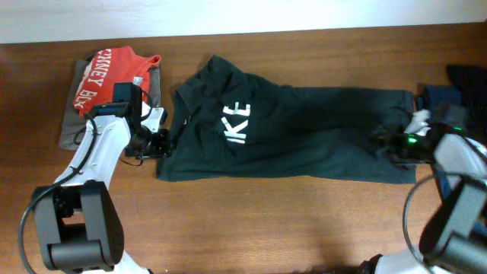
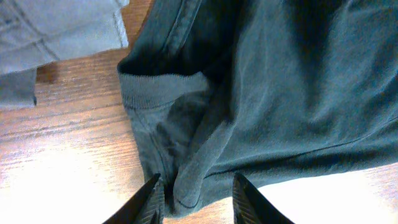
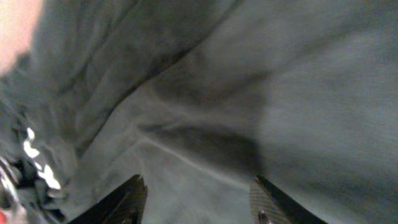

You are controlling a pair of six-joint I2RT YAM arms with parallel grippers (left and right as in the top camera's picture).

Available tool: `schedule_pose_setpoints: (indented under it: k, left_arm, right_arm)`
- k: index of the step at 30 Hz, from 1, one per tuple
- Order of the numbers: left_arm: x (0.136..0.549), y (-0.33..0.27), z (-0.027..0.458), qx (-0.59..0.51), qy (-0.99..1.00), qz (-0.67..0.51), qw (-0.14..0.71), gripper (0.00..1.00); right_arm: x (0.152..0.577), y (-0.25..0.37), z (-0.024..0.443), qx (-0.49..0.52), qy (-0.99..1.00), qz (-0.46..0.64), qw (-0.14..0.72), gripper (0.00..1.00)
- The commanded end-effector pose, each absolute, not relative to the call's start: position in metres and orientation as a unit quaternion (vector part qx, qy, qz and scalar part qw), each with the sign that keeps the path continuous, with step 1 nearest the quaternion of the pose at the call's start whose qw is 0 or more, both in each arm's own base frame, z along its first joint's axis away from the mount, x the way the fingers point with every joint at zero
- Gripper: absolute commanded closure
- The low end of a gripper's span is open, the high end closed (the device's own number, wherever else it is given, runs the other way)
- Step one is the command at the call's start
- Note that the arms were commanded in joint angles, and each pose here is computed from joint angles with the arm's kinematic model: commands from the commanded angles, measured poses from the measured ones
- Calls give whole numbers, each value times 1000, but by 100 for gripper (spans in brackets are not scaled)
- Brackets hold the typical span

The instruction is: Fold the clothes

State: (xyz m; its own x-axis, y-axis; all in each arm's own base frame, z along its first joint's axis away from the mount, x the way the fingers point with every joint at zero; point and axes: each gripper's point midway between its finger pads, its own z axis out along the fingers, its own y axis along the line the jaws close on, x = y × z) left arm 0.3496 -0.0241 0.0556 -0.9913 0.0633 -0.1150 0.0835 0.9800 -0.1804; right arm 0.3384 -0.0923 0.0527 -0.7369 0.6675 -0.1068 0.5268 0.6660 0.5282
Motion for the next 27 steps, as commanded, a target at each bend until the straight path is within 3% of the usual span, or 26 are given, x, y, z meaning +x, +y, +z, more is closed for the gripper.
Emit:
schedule_pose_setpoints:
  k: [1, 6, 15, 17, 18, 22, 27]
  left_arm:
    - [359, -33, 67, 51, 988, -120, 79, 60]
    - [368, -45, 72, 70, 980, -154, 105, 51]
    - [370, -50, 72, 84, 979, -153, 110, 50]
    - [370, -52, 72, 87, 978, -153, 109, 50]
    - [369, -56, 72, 93, 978, -154, 109, 50]
    - [369, -59, 72, 98, 977, -154, 108, 50]
    - [369, -57, 71, 97, 978, -149, 108, 50]
  right_arm:
    - [316, -139, 80, 373, 892, 183, 177, 46]
    - [277, -178, 50, 458, 874, 109, 121, 49]
    - [266, -180, 12, 473, 874, 91, 64, 51]
    - [266, -177, 11, 473, 873, 98, 63, 57]
    - [266, -170, 12, 472, 872, 116, 59, 73]
    - [245, -177, 10, 488, 869, 79, 24, 94]
    - [225, -183, 9, 518, 854, 40, -10, 96]
